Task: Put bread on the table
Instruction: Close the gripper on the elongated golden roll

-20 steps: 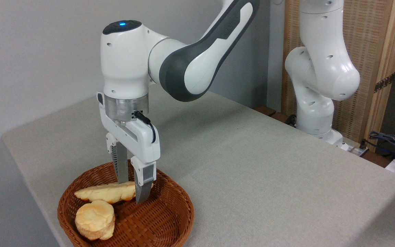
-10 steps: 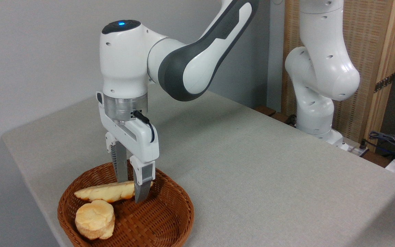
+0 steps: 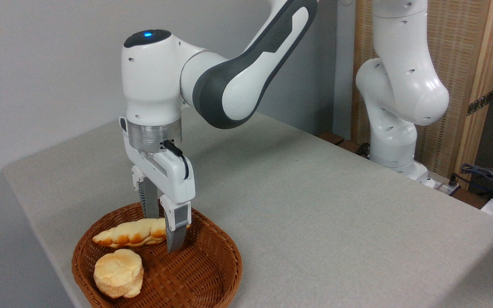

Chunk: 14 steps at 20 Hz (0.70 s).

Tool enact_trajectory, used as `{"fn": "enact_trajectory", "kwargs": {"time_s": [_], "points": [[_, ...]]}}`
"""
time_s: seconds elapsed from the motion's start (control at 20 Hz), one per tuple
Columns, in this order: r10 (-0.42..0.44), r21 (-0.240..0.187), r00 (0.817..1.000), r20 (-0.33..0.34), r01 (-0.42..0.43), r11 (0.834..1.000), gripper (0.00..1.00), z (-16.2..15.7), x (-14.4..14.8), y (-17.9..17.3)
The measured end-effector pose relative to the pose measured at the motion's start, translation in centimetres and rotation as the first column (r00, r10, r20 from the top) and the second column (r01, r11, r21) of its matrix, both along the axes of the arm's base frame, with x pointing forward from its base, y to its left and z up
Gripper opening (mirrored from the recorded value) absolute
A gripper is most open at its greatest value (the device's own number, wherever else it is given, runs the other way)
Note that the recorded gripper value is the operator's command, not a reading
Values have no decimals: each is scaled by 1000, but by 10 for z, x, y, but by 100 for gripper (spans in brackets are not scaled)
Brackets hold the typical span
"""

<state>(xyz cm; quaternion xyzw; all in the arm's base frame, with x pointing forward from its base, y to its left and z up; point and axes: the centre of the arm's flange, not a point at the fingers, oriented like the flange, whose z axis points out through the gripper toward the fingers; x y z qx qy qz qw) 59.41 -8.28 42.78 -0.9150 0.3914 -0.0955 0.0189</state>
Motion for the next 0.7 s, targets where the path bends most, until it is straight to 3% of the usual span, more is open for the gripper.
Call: {"fn": "enact_trajectory", "kwargs": {"time_s": [0.25, 0.7], "points": [[0, 0, 1000, 0, 0, 1000, 41, 0, 0, 0], [-4, 0, 1000, 0, 4, 1000, 40, 0, 0, -2]]}}
